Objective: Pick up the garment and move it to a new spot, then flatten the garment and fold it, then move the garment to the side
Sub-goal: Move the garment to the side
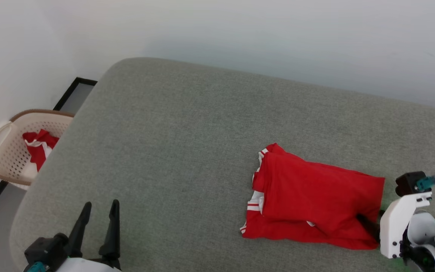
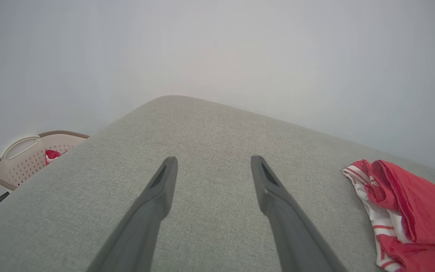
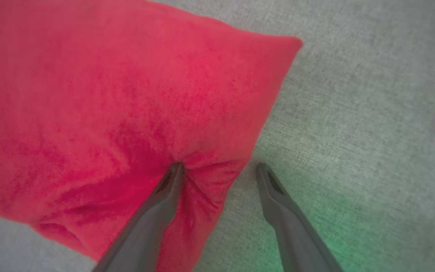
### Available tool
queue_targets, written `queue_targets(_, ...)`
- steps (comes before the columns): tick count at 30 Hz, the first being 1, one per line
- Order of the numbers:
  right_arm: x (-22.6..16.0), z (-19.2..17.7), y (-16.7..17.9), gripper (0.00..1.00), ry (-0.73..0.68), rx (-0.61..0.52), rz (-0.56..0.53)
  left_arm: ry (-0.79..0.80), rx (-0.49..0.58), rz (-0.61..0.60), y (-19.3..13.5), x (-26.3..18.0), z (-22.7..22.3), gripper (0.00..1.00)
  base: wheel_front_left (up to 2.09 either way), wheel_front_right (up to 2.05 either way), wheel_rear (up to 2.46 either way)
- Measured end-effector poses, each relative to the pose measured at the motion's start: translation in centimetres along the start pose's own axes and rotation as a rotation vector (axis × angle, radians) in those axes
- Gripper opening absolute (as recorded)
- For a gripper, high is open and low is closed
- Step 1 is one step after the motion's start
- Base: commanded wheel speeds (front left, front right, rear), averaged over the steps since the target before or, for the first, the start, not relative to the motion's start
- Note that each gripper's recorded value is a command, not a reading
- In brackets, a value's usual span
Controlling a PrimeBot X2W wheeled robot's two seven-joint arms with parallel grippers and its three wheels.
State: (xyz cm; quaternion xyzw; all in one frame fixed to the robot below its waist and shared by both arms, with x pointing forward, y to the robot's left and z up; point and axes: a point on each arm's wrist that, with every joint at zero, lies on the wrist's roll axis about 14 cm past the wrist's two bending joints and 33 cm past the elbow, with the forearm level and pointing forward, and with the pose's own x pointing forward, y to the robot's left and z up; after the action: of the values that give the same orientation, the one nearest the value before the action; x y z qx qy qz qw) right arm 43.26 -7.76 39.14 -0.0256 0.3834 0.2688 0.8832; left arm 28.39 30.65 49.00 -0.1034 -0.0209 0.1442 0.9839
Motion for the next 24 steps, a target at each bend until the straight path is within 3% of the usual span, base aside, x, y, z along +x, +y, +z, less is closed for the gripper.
queue_targets(2, 0.5, -0.3, 0.1, 0.98, 0.050, 0.010, 0.004, 0.002, -0.001, 0.006, 0.1, 0.1, -0.1, 1.00, 0.00, 0.00, 0.00)
queue_targets(3, 0.6, -0.3, 0.1, 0.45, 0.074, 0.002, 0.006, 0.005, 0.000, 0.008, 0.2, 0.1, -0.1, 1.00, 0.00, 0.00, 0.00)
queue_targets(4, 0.7, -0.4, 0.2, 0.00, 0.091, -0.003, 0.008, 0.007, -0.002, 0.009, 0.2, 0.1, -0.2, 1.00, 0.00, 0.00, 0.00)
queue_targets(14, 0.9, 1.2, 0.3, 0.00, 0.097, -0.050, 0.011, 0.010, -0.011, 0.020, 0.3, 0.5, -0.4, 1.00, 0.00, 0.00, 0.00)
queue_targets(24, -2.1, 4.7, -4.2, 0.00, 0.019, -0.123, -0.091, -0.022, 0.000, -0.071, -2.6, 3.4, 0.5, 1.00, 0.00, 0.00, 0.00)
